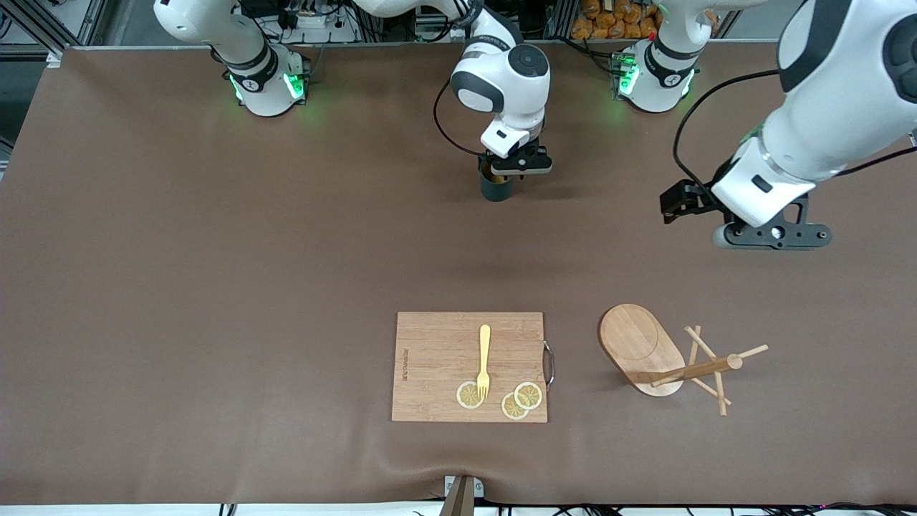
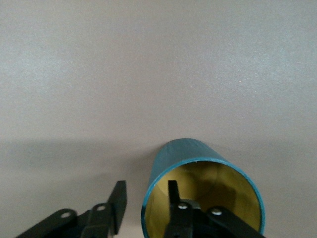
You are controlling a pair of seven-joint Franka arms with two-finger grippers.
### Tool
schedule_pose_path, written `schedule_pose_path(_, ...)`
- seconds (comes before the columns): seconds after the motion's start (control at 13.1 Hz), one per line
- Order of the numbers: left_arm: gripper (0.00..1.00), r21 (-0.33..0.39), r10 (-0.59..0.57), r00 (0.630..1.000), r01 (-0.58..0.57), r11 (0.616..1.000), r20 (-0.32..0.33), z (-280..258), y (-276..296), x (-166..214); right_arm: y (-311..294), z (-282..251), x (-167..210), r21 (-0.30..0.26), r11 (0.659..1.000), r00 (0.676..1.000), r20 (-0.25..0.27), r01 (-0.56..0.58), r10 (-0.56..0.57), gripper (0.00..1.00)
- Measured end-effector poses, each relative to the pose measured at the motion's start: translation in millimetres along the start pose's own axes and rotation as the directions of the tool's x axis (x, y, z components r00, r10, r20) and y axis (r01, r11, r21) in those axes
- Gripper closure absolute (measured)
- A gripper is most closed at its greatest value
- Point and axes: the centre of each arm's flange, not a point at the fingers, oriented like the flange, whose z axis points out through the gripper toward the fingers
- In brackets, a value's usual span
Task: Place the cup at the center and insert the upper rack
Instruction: 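Lower the mug with the right gripper while the left gripper approaches, then open the right gripper and withdraw it while the left gripper hovers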
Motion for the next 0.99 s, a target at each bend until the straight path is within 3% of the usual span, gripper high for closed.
schedule_pose_path(0.08,0.0,0.001,-0.029,1.0,0.029,1.0,0.001,1,13,-4,0,-1,1,0.001,1.0,1.0,-0.001,0.0,0.0,0.46)
schedule_pose_path(0.46,0.0,0.034,-0.128,0.991,0.127,0.991,0.048,2,55,-31,-1,-10,11,0.015,1.0,1.0,-0.017,0.004,-0.003,0.38)
schedule_pose_path(0.53,0.0,0.046,-0.14,0.988,0.137,0.989,0.06,-2,56,-38,3,-22,22,0.017,1.0,1.0,-0.023,0.013,-0.012,0.3)
schedule_pose_path(0.69,0.0,0.067,-0.15,0.986,0.145,0.987,0.075,-14,57,-53,28,-66,64,-0.006,0.999,0.999,-0.015,0.052,-0.053,0.11)
schedule_pose_path(0.99,0.0,0.096,-0.19,0.98,0.184,0.978,0.054,-37,81,-98,141,-200,170,-0.014,0.997,0.997,-0.004,0.082,-0.082,0.0)
